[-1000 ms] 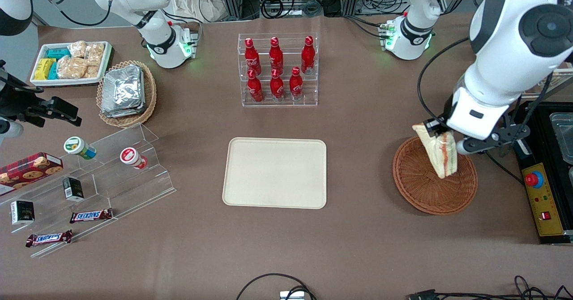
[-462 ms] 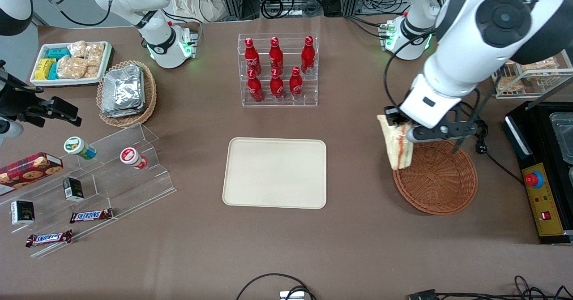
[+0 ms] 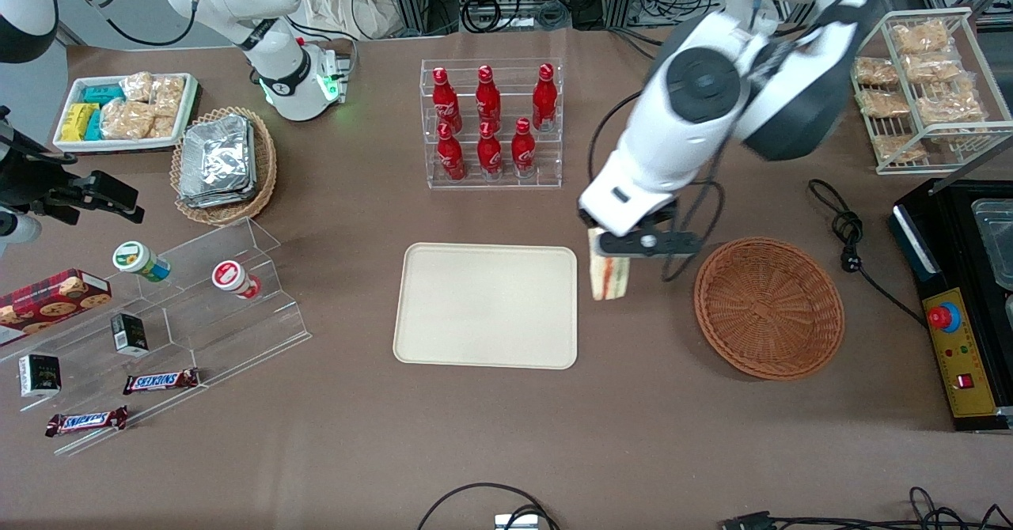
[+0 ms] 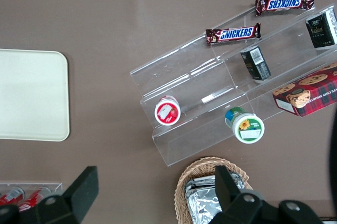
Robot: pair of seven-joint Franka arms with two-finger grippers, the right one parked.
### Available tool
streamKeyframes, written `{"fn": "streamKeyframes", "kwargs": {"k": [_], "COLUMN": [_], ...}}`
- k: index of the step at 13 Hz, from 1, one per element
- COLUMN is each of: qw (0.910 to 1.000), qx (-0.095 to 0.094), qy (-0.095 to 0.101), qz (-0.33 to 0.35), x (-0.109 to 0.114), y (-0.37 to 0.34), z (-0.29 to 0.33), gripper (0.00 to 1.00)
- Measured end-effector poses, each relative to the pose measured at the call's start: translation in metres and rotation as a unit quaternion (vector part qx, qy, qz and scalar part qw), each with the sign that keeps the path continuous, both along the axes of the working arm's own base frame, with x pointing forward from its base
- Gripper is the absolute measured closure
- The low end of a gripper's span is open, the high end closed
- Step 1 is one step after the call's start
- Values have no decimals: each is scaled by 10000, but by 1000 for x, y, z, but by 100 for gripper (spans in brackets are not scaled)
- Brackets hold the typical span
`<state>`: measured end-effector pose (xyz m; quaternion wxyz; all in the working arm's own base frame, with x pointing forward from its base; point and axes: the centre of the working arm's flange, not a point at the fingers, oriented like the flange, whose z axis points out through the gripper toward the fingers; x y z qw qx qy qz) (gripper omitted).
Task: Place sandwich from basket to tray
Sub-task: 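Carry the sandwich over the cream tray and lower it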
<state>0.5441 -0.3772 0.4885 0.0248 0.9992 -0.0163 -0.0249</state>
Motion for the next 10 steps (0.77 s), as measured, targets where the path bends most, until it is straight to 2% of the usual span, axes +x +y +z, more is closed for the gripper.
{"fn": "streamKeyframes", "kwargs": {"k": [1, 3, 5, 8, 10], "qw": [9998, 9991, 9984, 9972, 9971], "qx": [84, 75, 156, 352, 340], "qy": [84, 137, 85, -110, -139], "qz": [-146, -384, -541, -653, -661], "x": [-2, 2, 7, 11, 14], "y": [-17, -41, -54, -66, -69], "z": [-27, -79, -125, -182, -206], "gripper": [84, 84, 84, 84, 84]}}
